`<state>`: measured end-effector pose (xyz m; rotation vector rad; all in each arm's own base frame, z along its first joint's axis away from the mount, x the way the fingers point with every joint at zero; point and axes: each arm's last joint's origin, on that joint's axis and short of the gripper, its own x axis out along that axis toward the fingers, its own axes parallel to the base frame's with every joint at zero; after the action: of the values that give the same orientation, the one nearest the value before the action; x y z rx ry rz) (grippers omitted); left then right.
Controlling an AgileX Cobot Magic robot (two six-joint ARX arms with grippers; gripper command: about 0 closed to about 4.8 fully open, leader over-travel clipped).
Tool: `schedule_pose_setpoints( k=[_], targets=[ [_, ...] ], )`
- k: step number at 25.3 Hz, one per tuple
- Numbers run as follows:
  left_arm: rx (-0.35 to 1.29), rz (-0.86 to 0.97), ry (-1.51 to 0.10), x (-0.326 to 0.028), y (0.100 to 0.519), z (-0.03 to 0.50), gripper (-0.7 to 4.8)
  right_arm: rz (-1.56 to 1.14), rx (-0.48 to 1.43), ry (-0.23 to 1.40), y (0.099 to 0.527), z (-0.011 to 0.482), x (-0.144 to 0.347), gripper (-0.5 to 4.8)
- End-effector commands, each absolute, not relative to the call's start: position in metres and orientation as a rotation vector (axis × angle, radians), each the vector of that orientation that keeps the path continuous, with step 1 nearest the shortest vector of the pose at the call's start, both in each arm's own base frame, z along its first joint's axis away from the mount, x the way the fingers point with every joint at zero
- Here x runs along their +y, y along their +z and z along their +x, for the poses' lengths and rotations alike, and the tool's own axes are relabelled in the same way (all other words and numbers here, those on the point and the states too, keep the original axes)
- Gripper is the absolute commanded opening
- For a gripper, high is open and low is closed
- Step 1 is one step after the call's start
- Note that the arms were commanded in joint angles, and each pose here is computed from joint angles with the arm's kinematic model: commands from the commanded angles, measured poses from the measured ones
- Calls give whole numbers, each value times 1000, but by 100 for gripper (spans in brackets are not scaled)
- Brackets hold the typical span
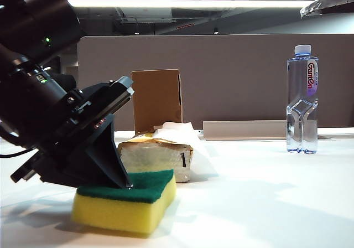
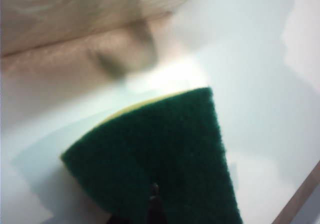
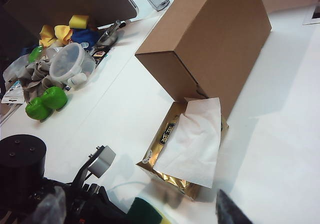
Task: Move the sponge from left to right to wipe the table, avoiding obstacles on the table, and finally reaching the bottle of mineral water.
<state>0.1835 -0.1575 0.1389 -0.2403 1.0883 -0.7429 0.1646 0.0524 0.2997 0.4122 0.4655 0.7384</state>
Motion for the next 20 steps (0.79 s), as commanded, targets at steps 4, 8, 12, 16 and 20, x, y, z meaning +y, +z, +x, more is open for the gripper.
schedule_pose_setpoints(
  k=[4,8,12,16,20],
  targets=[
    [1081,-246,-740,-165,139,194,-6,409,447,749,303,164,52,387],
    [1100,-261,-745,-167,138,195,9,409,447,754,303,164,53,387],
    [1114,-286,-737,-167,138,195,83,409,447,753,303,164,53,387],
    [1130,-286,-730,-167,137,194,157,410,447,753,303,164,53,387],
    [1141,-295,-721,-166,137,194,165,410,447,753,303,164,53,387]
  ],
)
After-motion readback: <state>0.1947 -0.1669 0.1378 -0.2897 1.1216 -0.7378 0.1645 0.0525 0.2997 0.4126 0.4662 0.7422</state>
